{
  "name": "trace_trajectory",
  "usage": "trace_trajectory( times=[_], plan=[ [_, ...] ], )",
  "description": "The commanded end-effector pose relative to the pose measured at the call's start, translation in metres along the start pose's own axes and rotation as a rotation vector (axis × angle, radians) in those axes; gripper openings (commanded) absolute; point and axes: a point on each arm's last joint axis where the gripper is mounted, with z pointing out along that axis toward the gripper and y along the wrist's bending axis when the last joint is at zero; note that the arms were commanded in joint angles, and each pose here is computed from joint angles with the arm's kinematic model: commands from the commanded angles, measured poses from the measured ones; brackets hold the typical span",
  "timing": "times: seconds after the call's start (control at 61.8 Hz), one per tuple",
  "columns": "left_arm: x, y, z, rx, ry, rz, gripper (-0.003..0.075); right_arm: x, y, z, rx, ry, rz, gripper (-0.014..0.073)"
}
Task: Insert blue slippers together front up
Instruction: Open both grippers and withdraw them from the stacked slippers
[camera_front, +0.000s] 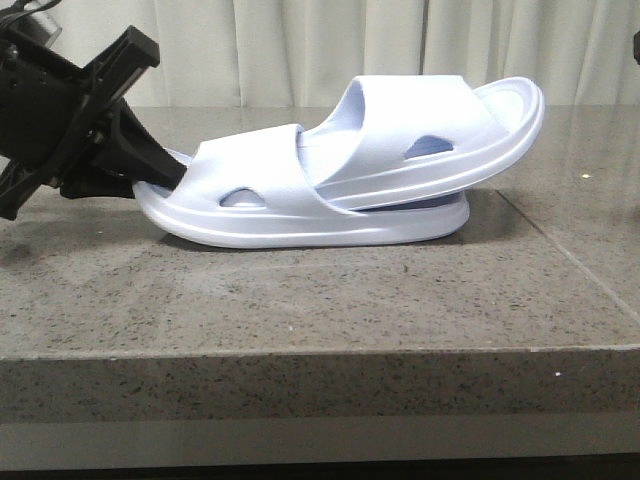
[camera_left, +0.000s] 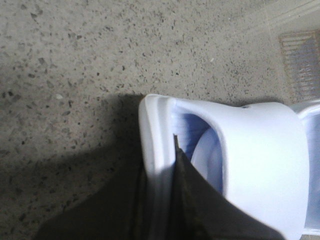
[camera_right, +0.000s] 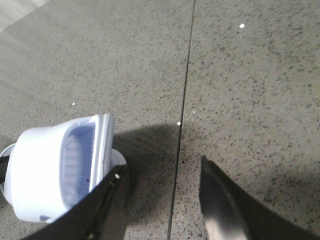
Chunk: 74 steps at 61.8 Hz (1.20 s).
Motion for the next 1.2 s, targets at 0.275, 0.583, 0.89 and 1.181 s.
trace_trajectory(
  times=[0.275, 0.583, 0.89, 1.181],
  plan=[
    [-0.012, -0.021, -0.018, 0.024, -0.066, 0.101, 0.0453, -0.007, 0.021, -0.006, -0.07, -0.002, -0.077, 0.0365],
    [-0.018, -0.026, -0.079, -0.224, -0.081, 0.299, 0.0452, -0.01, 0.062, -0.007, 0.006, 0.2, -0.274, 0.0364],
    [-0.001, -0.04, -0.168, -0.644, -0.085, 0.393, 0.0452, -0.001, 0.075, -0.047, 0.236, 0.227, -0.386, 0.0364],
    [0.041, -0.063, -0.233, -0.652, -0.291, 0.473, 0.0424, 0.027, 0.076, -0.1, 0.349, 0.131, -0.414, 0.0364]
  ],
)
